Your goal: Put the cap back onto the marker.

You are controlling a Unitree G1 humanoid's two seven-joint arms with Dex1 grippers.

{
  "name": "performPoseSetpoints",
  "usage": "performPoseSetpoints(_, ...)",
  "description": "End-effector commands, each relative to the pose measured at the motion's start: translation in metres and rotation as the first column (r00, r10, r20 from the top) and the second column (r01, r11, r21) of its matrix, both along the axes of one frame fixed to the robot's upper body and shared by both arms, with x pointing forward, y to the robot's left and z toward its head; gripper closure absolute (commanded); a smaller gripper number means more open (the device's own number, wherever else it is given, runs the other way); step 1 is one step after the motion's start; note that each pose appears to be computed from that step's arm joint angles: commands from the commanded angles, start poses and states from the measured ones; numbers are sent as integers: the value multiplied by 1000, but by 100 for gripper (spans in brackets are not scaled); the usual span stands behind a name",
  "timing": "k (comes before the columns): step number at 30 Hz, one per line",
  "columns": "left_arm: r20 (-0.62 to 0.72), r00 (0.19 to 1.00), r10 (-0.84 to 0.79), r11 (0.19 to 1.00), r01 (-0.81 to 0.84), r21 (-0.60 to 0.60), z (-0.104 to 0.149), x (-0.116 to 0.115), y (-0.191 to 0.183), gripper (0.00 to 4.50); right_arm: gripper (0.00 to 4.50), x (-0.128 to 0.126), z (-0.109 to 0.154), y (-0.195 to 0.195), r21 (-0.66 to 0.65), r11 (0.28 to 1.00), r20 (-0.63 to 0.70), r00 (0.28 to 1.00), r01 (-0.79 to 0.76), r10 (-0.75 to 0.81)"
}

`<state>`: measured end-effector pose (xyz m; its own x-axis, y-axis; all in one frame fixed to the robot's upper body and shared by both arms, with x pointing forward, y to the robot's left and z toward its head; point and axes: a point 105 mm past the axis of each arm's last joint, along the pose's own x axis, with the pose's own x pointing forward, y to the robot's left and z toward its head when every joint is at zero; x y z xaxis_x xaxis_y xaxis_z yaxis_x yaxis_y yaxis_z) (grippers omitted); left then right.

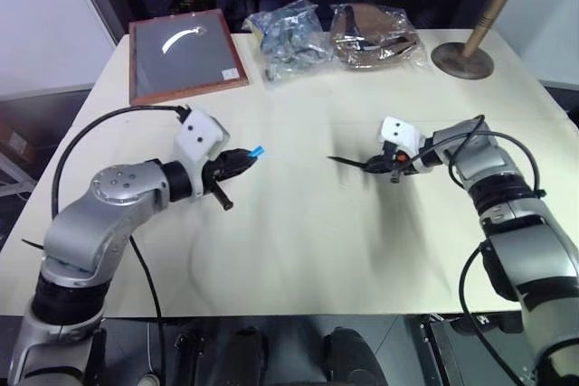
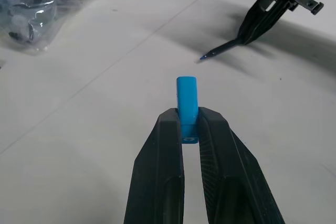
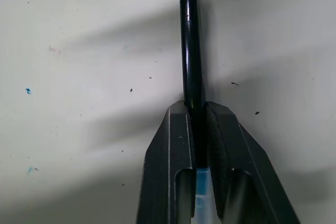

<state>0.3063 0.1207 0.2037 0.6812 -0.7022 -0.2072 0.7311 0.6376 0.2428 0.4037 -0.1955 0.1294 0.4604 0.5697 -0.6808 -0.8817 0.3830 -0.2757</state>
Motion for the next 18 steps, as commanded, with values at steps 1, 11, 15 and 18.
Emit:
performPoseSetpoints(1, 71, 997, -10, 1000, 11, -14, 17, -2, 0, 450, 445, -6, -16, -8, -26, 999, -54, 998, 29, -31)
performPoseSetpoints(11, 80, 984, -159, 985, 164, -54, 7, 3, 1, 450, 445, -15, 40, 11, -152, 982, 172, 976, -109, 135)
performPoseSetpoints(15, 102, 967, -234, 972, 230, 52, -10, 16, 7, 450, 445, -26, 60, 24, -228, 958, 261, 937, -174, 232)
performPoseSetpoints(18, 129, 949, -288, 951, 266, 159, -23, 27, 12, 450, 445, -35, 71, 35, -246, 948, 306, 912, -201, 273)
